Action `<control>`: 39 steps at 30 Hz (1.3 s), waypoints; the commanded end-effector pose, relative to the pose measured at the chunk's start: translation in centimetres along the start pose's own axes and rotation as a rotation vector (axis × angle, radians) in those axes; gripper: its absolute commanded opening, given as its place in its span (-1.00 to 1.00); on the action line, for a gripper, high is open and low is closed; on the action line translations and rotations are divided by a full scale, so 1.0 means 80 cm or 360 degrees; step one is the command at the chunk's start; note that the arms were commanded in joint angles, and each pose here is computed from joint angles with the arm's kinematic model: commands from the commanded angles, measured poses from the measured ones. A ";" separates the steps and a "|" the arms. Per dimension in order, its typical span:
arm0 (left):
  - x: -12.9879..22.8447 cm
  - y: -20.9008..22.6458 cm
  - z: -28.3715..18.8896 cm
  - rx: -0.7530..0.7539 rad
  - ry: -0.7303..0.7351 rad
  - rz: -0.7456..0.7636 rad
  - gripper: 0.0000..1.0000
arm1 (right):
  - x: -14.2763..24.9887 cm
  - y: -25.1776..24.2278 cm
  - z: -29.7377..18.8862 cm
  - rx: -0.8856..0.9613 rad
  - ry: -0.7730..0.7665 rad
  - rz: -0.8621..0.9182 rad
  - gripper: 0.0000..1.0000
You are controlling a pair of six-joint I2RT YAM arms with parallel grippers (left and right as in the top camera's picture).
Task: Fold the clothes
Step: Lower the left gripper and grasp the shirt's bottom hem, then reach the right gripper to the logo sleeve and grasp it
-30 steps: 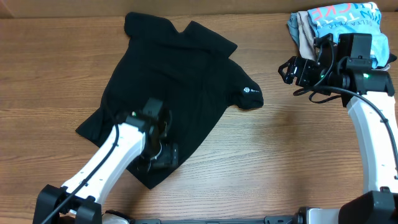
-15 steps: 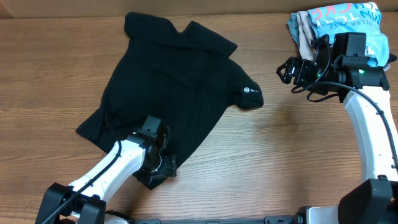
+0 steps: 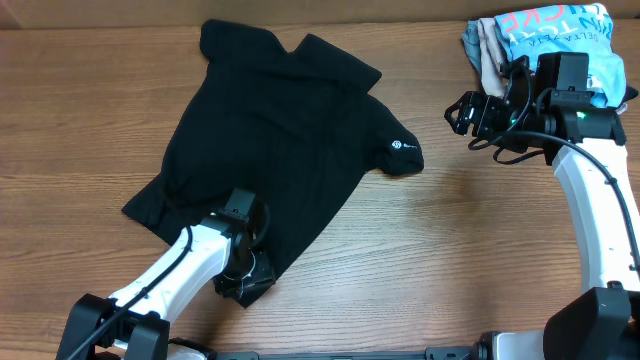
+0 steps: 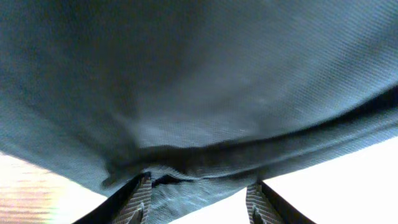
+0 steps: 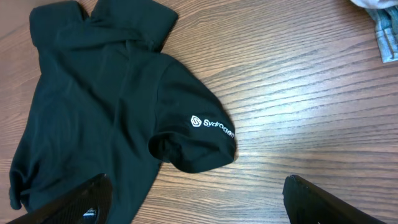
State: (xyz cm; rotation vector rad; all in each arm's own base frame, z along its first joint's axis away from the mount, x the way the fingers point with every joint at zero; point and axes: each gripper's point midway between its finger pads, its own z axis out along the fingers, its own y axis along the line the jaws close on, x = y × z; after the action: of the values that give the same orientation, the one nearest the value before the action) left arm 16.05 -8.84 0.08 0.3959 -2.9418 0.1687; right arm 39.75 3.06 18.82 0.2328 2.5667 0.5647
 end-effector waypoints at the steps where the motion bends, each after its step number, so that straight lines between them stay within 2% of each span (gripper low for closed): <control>1: -0.012 0.012 -0.005 -0.0050 -0.0058 -0.0120 -0.19 | -0.002 0.001 0.000 0.0006 -0.0010 -0.0013 0.83; 2: -0.012 0.013 -0.005 -0.0050 -0.0057 -0.0126 -0.35 | -0.002 0.000 0.000 0.0007 -0.0010 -0.0012 0.83; 4: -0.012 0.013 -0.005 -0.0048 -0.0058 -0.0126 -0.81 | -0.002 0.001 0.000 0.0006 -0.0011 -0.0013 0.83; 5: -0.012 0.013 -0.005 -0.0048 -0.0058 -0.0126 -0.92 | -0.002 0.000 0.000 0.0006 -0.0011 -0.0013 0.82; 11: -0.027 -0.001 -0.027 -0.0015 -0.0100 -0.0050 -0.92 | 0.000 0.003 0.004 0.0003 0.0001 -0.0018 0.74; 16: -0.063 -0.035 -0.099 0.0047 -0.0248 0.0126 -0.92 | 0.009 0.010 0.024 -0.0009 0.0068 -0.0033 0.61; 22: -0.086 -0.064 -0.180 0.0104 -0.0416 0.0308 -0.92 | 0.034 0.012 0.070 -0.0006 0.0243 -0.0040 0.33; 25: -0.093 -0.063 -0.205 0.0065 -0.0487 0.0303 -0.92 | 0.053 0.004 0.104 0.0033 0.0356 -0.0029 0.32; 39: -0.107 -0.052 -0.218 -0.0038 -0.0588 0.0284 -0.92 | 0.109 -0.044 0.189 0.0165 0.0602 0.0064 0.27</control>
State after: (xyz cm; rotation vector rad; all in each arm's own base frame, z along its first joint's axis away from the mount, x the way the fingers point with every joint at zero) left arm 27.05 -8.87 15.00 0.1809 -3.2886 0.1272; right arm 40.57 7.40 3.58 0.2210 2.9207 0.5480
